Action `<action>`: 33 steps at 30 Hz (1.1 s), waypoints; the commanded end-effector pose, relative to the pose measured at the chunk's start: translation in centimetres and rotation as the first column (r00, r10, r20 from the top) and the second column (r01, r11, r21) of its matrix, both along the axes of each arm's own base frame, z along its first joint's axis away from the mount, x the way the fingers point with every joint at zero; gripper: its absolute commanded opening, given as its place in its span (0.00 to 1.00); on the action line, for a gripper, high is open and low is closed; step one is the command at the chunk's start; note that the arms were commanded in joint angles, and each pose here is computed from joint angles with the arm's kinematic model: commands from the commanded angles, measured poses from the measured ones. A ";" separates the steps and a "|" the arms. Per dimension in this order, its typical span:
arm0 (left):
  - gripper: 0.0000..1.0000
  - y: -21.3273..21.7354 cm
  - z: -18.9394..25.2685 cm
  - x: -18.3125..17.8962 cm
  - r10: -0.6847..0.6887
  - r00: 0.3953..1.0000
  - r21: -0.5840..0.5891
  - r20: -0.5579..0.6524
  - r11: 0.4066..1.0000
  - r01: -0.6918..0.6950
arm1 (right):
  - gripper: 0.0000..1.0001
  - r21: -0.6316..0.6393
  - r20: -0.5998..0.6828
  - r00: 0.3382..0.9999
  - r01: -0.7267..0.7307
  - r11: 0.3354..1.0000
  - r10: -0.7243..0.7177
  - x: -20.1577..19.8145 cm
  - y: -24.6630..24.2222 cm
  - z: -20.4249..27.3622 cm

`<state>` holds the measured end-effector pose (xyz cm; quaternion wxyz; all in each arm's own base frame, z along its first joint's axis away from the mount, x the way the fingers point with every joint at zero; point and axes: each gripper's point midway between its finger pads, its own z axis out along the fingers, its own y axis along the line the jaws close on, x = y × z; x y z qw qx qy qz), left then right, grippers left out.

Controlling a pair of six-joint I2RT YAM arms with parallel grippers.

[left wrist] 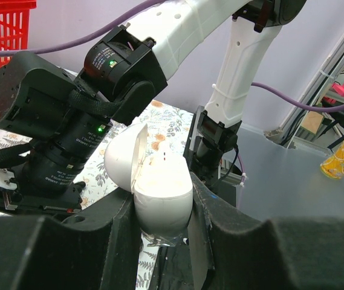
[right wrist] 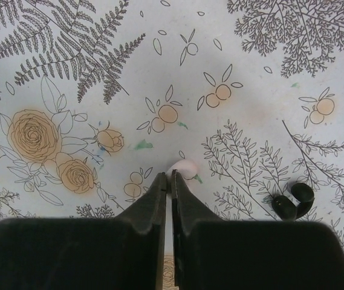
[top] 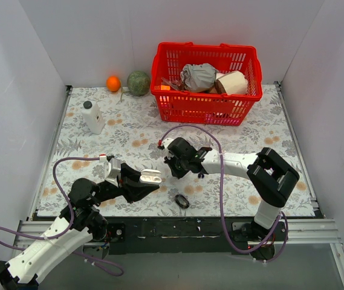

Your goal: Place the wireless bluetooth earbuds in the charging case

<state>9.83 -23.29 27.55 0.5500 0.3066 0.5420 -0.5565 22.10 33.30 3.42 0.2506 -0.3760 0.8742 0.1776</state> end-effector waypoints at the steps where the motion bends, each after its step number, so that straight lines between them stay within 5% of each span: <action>1: 0.00 0.0 -0.2 0.3 0.013 1.000 -0.002 -0.004 1.000 -0.013 | 0.02 -0.039 0.022 0.999 0.045 0.998 -0.044 0.6 -1.3 -0.2; 10: 0.00 -0.2 0.3 0.5 0.012 1.000 -0.004 0.004 1.000 -0.012 | 0.01 -0.009 0.066 0.993 0.098 0.995 -0.098 1.2 -2.7 2.8; 16: 0.00 -0.1 1.5 0.9 0.036 0.998 -0.028 0.050 0.999 -0.035 | 0.01 0.322 0.034 0.998 0.043 0.946 -0.057 -0.6 -2.3 13.0; 23: 0.00 -0.3 2.7 2.1 0.087 0.987 -0.044 0.132 0.996 -0.082 | 0.01 0.663 0.097 0.965 -0.245 0.708 0.243 -7.0 -3.3 26.5; 33: 0.00 -3.5 3.0 0.3 -0.193 0.967 0.053 0.165 0.981 0.187 | 0.01 0.751 0.289 0.819 -0.515 0.414 0.495 -15.0 -5.7 33.6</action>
